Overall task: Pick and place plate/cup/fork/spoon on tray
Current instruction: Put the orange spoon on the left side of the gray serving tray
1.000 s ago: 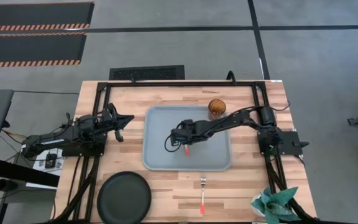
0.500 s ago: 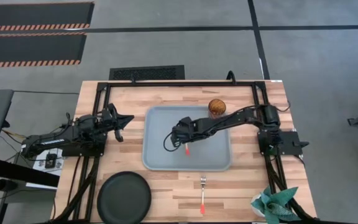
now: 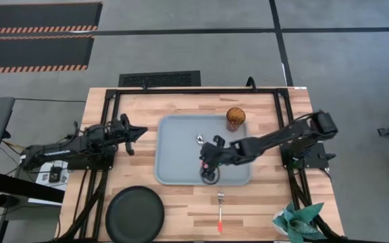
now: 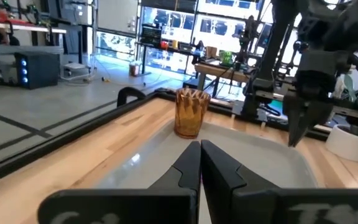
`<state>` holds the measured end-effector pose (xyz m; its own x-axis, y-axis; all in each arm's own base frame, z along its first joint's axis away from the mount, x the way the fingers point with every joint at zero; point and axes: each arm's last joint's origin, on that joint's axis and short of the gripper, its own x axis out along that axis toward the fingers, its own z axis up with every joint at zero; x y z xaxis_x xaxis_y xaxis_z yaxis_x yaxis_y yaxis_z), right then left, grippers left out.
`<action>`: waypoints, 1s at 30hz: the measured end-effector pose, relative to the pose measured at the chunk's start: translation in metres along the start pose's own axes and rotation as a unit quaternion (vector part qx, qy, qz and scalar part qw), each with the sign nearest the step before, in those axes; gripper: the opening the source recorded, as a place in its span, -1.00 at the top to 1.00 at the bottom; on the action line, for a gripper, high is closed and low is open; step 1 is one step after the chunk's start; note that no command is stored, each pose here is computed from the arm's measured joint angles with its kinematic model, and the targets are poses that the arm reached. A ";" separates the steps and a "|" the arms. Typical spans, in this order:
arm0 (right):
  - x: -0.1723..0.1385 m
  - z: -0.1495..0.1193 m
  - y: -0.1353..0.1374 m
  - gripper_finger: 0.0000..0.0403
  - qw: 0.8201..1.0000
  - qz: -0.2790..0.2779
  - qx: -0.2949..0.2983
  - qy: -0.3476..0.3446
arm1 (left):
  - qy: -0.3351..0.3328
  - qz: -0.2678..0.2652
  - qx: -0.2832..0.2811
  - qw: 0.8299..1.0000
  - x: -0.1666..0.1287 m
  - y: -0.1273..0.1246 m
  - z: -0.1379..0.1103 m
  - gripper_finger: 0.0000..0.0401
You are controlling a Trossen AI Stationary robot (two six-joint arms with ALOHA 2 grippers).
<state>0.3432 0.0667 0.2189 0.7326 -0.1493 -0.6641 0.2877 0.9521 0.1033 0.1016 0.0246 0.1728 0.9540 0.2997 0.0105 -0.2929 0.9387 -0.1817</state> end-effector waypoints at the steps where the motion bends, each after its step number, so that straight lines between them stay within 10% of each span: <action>1: -0.003 -0.005 -0.005 0.97 1.000 0.014 -0.004 -0.015 | 0.002 0.000 -0.003 1.000 0.001 0.000 0.000 1.00; 21: -0.071 -0.075 -0.068 0.99 0.978 0.090 -0.112 -0.153 | 0.119 0.027 -0.027 0.992 0.066 -0.035 -0.002 1.00; 30: -0.087 -0.068 -0.112 0.99 0.981 0.103 -0.074 -0.149 | 0.195 0.114 -0.217 0.950 0.120 -0.048 -0.005 1.00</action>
<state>0.2053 -0.0088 0.2146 0.9200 -0.0007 -0.3919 0.0385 0.9953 0.0886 0.2306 0.0143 0.1777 0.8452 0.3206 -0.4277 -0.5210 0.6727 -0.5253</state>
